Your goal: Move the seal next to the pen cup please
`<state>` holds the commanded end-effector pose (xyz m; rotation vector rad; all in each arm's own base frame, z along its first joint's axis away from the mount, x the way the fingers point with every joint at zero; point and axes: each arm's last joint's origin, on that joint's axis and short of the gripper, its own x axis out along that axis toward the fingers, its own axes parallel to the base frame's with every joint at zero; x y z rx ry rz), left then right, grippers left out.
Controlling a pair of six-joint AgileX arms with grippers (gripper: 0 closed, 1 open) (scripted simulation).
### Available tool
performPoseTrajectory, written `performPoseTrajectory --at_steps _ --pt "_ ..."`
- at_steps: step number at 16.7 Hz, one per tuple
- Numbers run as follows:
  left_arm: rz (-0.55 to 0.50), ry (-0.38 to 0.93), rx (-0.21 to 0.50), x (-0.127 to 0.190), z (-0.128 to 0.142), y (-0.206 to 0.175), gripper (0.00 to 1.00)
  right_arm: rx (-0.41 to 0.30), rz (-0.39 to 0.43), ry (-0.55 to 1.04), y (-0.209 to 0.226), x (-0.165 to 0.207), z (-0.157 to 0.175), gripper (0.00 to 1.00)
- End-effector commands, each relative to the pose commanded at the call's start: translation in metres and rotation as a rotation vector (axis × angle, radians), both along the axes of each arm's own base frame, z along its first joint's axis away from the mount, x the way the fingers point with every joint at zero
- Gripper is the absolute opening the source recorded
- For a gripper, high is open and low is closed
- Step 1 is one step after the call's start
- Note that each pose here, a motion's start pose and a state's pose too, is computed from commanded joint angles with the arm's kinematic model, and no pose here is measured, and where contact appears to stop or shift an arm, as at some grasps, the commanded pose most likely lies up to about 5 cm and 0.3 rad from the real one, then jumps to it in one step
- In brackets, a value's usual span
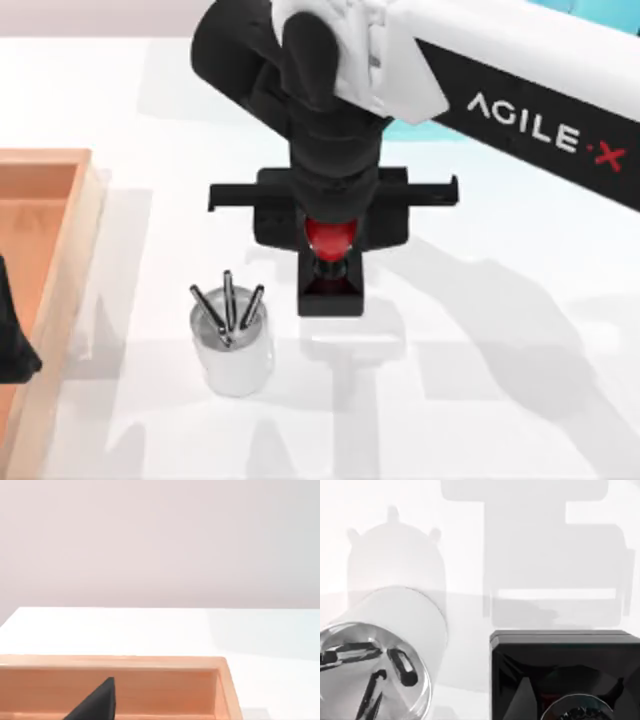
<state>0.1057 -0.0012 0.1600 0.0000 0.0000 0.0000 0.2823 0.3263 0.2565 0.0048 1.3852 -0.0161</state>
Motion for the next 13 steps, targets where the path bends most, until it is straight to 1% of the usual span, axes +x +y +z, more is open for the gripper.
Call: performPoseTrajectory --at_steps 7,10,13 --pt "0.0 0.0 0.0 0.0 0.0 0.0 1.0 -0.005 0.004 0.0 0.001 0.001 -0.017 0.0" --pt "0.0 0.0 0.0 0.0 0.0 0.0 1.0 -0.005 0.004 0.0 0.001 0.001 -0.017 0.0" --pt "0.0 0.0 0.0 0.0 0.0 0.0 1.0 -0.005 0.004 0.0 0.001 0.001 -0.017 0.23"
